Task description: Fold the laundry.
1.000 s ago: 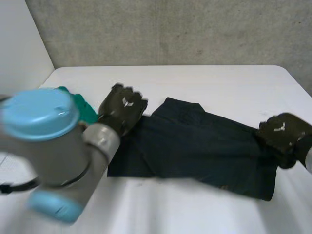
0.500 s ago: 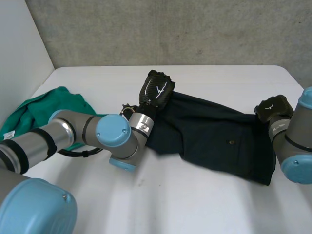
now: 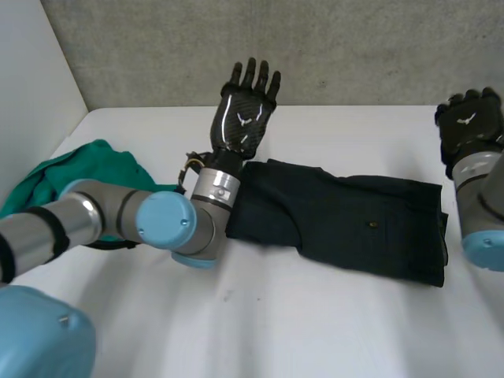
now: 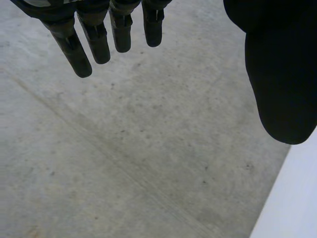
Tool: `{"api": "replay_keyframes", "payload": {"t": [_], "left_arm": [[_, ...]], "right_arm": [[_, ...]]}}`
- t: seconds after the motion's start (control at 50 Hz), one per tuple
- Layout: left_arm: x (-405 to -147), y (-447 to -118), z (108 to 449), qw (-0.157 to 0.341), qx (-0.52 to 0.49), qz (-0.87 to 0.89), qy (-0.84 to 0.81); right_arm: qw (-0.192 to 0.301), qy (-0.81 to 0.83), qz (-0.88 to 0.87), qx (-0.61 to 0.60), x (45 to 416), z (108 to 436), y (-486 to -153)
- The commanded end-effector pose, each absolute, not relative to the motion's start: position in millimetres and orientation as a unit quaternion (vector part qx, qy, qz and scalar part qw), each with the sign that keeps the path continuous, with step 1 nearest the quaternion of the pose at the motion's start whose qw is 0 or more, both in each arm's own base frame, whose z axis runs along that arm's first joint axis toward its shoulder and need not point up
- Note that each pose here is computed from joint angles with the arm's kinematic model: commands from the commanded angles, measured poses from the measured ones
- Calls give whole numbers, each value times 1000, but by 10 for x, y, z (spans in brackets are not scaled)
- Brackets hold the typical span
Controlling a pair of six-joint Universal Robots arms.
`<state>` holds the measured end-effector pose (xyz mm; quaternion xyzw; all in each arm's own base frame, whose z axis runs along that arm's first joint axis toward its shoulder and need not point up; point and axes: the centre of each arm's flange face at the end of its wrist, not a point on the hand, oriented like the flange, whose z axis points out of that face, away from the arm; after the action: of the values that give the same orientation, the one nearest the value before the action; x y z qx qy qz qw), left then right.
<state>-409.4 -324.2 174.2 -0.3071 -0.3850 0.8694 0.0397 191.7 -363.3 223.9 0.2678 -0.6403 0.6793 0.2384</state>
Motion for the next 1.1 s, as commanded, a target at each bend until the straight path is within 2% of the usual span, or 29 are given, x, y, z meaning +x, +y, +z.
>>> {"api": "replay_keyframes", "payload": {"t": [0.02, 0.12, 0.14, 0.22, 0.28, 0.52, 0.6, 0.82, 0.96, 1.02, 1.1], "left_arm": [[-3811, -3019, 2051, 21, -278, 853, -441], [-3563, -2810, 2128, 24, -277, 806, -523], [-3496, -2726, 2131, 37, -281, 785, -551], [-3337, -2528, 2117, 75, -277, 729, -621], [-3234, -2387, 2074, 100, -268, 688, -667], [-3043, -2095, 1956, 108, -270, 637, -713], [-3038, -2080, 1930, 108, -272, 634, -716], [-3033, -2099, 1911, 107, -269, 634, -717], [-3031, -2086, 1922, 108, -270, 634, -716], [-3030, -2085, 1938, 108, -270, 636, -715], [-3023, -2086, 1981, 109, -267, 641, -712]], "right_arm": [[175, -696, 642, 271, 1870, 2517, -3232], [77, -773, 570, 267, 1829, 2354, -3002], [39, -794, 548, 261, 1825, 2291, -2919], [-28, -818, 514, 257, 1827, 2129, -2713], [-40, -818, 513, 257, 1800, 1981, -2612], [-16, -803, 539, 253, 1738, 1594, -2503], [24, -803, 541, 248, 1676, 1413, -2579], [82, -793, 537, 275, 1606, 1192, -2685], [117, -769, 563, 280, 1523, 1263, -2807], [153, -744, 575, 303, 1481, 1413, -2879], [234, -711, 563, 351, 1303, 1549, -3049]]}}
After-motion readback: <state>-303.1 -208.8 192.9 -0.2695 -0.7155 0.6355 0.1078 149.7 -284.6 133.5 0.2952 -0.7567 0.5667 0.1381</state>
